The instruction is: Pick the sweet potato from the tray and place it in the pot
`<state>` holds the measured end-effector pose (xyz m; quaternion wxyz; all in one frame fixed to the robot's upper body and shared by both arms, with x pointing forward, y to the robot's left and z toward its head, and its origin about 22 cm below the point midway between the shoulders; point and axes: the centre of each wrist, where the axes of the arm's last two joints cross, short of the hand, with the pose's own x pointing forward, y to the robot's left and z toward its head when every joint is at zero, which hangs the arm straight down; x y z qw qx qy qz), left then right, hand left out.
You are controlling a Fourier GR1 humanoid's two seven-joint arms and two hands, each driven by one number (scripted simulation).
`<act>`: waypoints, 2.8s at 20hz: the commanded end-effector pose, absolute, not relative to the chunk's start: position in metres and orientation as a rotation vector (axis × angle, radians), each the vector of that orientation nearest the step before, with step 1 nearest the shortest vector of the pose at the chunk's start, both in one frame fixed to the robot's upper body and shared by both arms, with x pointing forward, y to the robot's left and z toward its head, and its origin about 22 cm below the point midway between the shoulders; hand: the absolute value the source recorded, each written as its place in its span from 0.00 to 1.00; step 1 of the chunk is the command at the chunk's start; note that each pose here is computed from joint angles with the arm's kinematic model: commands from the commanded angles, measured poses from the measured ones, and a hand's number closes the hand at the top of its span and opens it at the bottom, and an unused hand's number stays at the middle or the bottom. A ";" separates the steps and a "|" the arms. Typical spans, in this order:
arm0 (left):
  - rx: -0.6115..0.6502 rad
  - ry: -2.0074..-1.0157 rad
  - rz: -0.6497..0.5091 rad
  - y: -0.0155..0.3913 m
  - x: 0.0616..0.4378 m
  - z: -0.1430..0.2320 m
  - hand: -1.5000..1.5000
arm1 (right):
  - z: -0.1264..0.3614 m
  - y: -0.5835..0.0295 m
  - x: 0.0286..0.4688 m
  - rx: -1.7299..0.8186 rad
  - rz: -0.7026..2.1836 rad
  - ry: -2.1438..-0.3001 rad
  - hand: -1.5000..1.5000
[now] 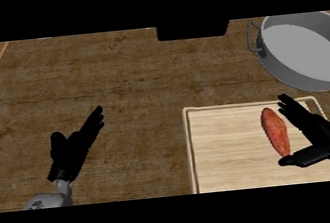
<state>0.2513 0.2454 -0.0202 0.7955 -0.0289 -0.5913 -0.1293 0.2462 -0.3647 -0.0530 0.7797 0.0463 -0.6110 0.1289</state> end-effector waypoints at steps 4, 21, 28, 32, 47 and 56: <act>-0.048 -1.283 -0.293 0.236 0.255 -0.018 0.50 | -0.084 -0.331 0.248 0.086 0.423 -1.333 1.00; -0.072 -1.293 -0.299 0.238 0.257 -0.023 0.50 | 0.013 -0.521 0.224 -0.027 0.275 -1.624 1.00; -0.102 -1.300 -0.298 0.229 0.261 -0.022 0.50 | 0.061 -0.562 0.217 -0.142 0.280 -1.715 1.00; -0.100 -1.313 -0.316 0.233 0.264 -0.017 0.50 | 0.085 -0.578 0.213 -0.239 0.340 -1.725 1.00; -0.113 -1.305 -0.336 0.226 0.269 -0.020 0.50 | 0.161 -0.600 0.224 -0.538 0.570 -1.822 1.00; -0.112 -1.300 -0.375 0.218 0.274 -0.018 0.50 | 0.182 -0.575 0.274 -0.620 0.751 -1.749 1.00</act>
